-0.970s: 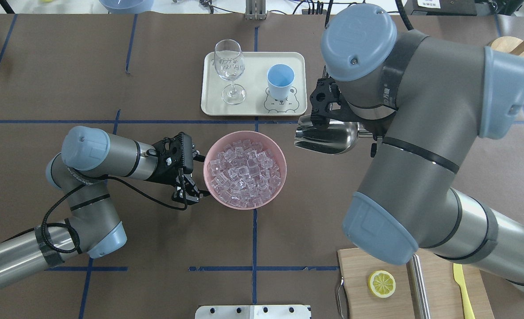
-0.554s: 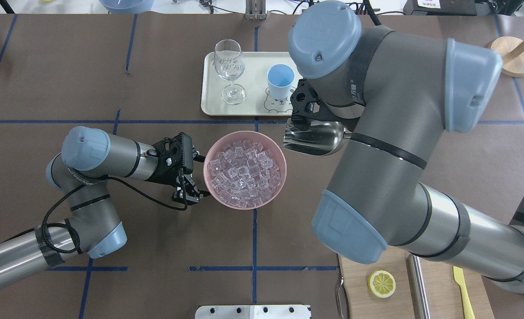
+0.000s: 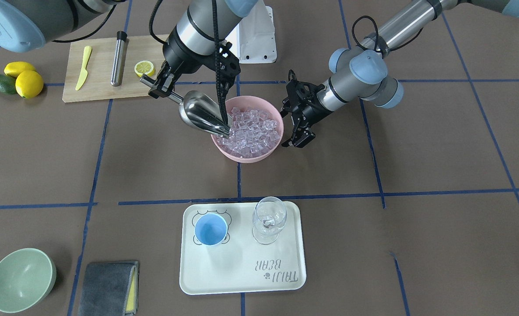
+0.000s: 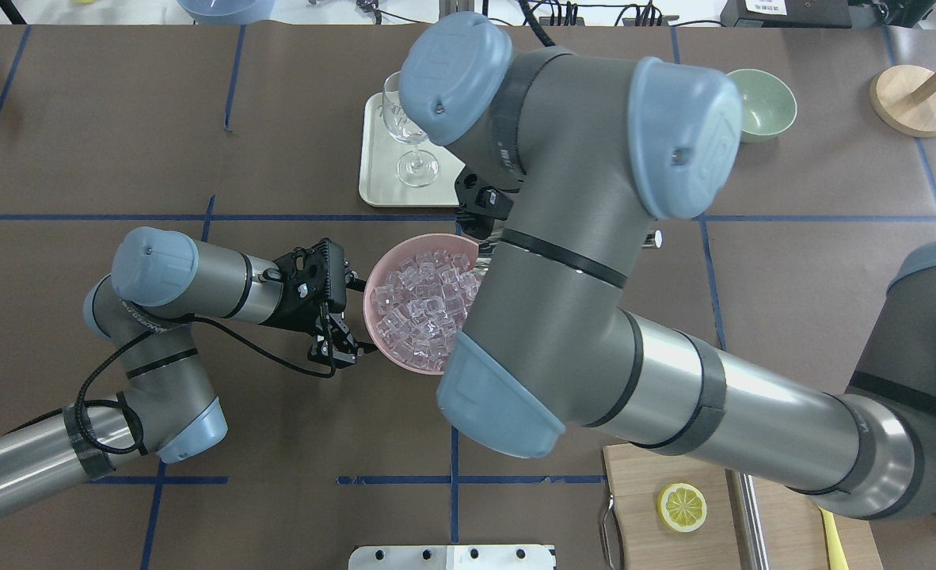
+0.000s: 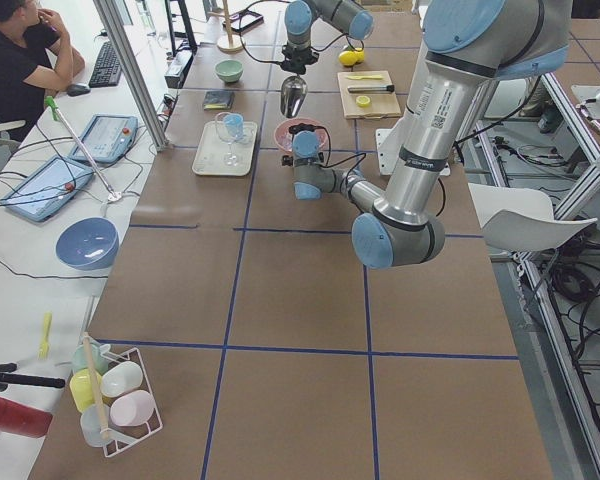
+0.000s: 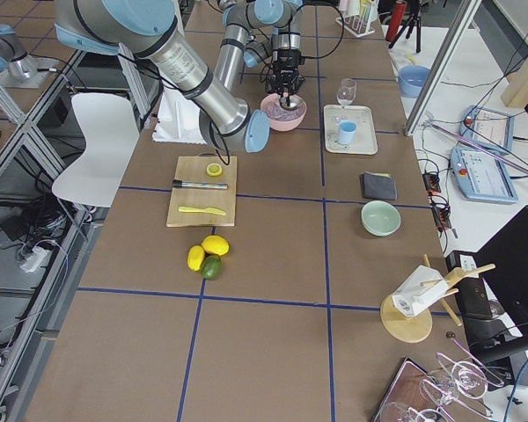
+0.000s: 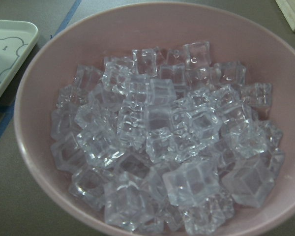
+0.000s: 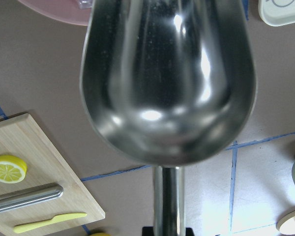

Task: Put ice in cup with scoop
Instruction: 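Swing the scoop over and lower it into the ice in the pink bowl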

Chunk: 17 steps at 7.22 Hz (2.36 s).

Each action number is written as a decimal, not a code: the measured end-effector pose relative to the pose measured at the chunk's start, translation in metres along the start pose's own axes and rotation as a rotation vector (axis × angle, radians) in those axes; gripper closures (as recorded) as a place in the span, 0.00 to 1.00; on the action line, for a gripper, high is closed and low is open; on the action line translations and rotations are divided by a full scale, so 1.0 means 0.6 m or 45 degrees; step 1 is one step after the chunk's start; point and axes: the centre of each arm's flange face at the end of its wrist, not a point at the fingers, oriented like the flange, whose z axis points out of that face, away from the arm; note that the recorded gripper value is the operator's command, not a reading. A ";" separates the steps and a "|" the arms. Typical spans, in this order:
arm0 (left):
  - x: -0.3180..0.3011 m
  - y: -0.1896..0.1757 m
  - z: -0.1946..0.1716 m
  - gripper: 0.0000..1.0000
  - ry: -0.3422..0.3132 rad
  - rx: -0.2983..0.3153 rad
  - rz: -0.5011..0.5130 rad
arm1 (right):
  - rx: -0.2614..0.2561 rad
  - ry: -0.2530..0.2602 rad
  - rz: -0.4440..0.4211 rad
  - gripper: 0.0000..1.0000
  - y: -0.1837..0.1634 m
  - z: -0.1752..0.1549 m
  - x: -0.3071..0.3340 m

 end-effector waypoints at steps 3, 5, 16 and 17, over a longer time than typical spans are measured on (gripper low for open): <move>0.000 -0.001 0.001 0.00 0.001 0.001 0.000 | -0.115 -0.001 -0.038 1.00 -0.031 0.013 -0.023; 0.000 0.000 0.001 0.00 0.000 0.000 0.000 | -0.197 0.003 -0.057 1.00 -0.077 0.003 -0.024; 0.006 -0.007 0.008 0.00 0.009 0.030 0.015 | -0.346 0.062 -0.104 1.00 -0.127 0.020 -0.074; 0.008 -0.010 0.009 0.00 0.011 0.035 0.017 | -0.336 0.067 -0.098 1.00 -0.133 0.022 -0.079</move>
